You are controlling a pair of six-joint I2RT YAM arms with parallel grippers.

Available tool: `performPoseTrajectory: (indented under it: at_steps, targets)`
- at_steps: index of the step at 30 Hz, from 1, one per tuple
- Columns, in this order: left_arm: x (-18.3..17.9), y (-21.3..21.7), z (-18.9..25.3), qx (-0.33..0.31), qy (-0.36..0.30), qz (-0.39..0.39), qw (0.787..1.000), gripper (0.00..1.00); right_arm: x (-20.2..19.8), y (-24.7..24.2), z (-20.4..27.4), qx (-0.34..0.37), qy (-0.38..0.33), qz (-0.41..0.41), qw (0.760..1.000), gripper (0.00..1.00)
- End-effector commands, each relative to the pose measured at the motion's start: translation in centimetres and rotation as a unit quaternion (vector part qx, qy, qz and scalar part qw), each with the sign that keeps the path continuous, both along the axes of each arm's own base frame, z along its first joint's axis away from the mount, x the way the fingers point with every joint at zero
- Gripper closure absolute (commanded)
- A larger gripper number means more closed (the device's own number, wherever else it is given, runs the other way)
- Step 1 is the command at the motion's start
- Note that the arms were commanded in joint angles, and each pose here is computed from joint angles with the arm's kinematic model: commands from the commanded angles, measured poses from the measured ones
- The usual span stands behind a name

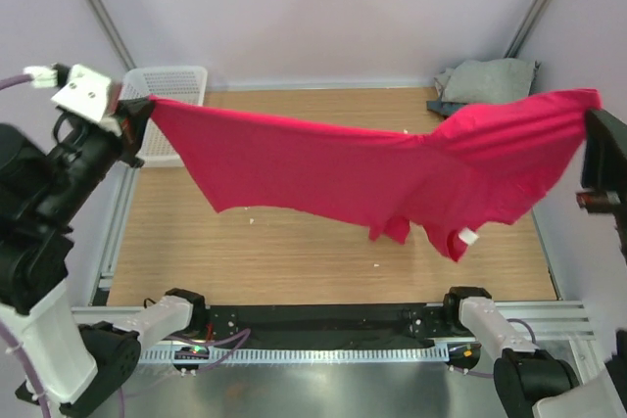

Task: Fold and stack the t-shirts
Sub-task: Flatten the tshirt out

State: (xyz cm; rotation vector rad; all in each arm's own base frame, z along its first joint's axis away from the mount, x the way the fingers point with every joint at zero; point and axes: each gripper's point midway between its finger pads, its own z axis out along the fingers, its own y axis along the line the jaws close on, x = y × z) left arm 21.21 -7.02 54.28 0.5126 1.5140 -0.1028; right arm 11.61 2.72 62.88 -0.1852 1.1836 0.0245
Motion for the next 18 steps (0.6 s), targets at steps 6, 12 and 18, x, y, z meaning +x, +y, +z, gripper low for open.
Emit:
performPoseTrajectory:
  at_steps: [6,12,18]
  targets:
    - [-3.0,1.2,4.2,-0.014,-0.072,0.007,0.997,1.00,-5.2,-1.7,6.8,-0.019,-0.126,-0.059,0.990,0.99]
    - [0.6,0.5,0.7,0.003,-0.014,0.009,1.000,1.00,0.8,-1.3,5.0,-0.055,-0.093,-0.049,0.993,0.99]
    - [4.7,-0.8,-7.8,0.044,0.092,-0.006,0.995,1.00,10.6,-0.8,-4.6,-0.113,0.032,-0.020,0.993,0.99]
